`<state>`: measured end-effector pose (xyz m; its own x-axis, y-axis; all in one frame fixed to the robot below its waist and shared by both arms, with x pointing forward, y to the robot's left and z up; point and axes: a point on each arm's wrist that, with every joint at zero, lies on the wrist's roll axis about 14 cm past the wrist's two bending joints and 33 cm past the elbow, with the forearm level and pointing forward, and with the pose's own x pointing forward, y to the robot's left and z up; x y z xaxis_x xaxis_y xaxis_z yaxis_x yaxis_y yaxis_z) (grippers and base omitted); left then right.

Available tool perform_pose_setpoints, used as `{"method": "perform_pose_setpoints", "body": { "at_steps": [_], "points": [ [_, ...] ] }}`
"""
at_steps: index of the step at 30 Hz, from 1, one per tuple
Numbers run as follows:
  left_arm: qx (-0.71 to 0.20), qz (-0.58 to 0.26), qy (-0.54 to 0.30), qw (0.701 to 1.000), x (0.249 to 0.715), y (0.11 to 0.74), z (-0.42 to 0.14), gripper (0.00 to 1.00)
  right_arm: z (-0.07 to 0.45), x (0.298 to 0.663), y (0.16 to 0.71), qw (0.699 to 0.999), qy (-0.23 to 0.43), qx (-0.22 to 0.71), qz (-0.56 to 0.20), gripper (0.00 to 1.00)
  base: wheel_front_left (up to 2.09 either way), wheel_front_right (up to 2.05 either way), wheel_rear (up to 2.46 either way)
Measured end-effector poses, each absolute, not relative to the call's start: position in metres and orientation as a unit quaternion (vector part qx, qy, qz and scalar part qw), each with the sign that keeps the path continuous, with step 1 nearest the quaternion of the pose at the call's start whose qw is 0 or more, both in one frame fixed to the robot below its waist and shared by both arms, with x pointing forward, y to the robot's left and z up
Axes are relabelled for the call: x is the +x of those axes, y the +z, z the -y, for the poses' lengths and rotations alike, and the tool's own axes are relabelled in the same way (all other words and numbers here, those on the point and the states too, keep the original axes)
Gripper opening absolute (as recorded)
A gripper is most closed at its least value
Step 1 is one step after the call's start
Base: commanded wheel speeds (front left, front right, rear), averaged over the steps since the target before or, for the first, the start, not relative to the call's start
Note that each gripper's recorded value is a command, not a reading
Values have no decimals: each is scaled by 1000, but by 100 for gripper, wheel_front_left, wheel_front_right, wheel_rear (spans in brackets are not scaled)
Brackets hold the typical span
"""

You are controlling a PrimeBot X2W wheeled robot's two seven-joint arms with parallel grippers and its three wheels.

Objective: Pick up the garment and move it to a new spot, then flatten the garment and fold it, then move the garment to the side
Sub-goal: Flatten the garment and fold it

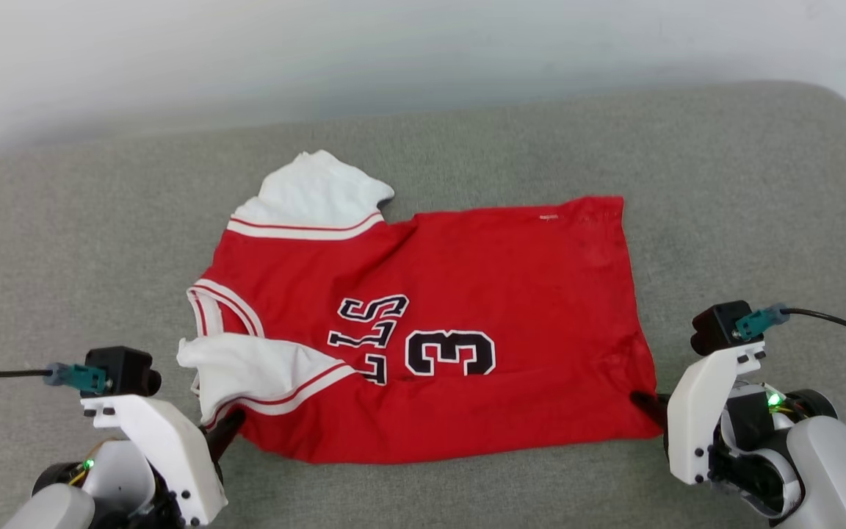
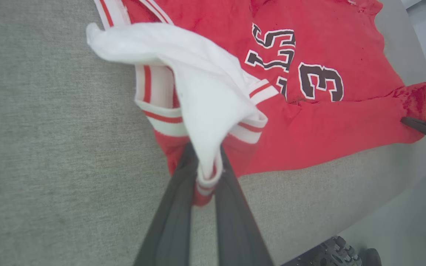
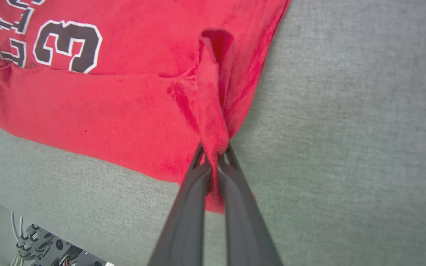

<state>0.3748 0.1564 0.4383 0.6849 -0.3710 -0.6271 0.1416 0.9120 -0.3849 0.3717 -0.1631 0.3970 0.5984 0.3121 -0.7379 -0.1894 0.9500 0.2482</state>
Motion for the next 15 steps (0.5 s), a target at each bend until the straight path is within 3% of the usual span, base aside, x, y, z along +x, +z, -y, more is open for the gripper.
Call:
{"method": "perform_pose_setpoints", "body": {
  "at_steps": [15],
  "points": [
    [-166, -361, -96, 913, 312, 451, -181, 0, 167, 321, 417, 900, 146, 74, -405, 0, 0, 0, 0]
  ]
}}
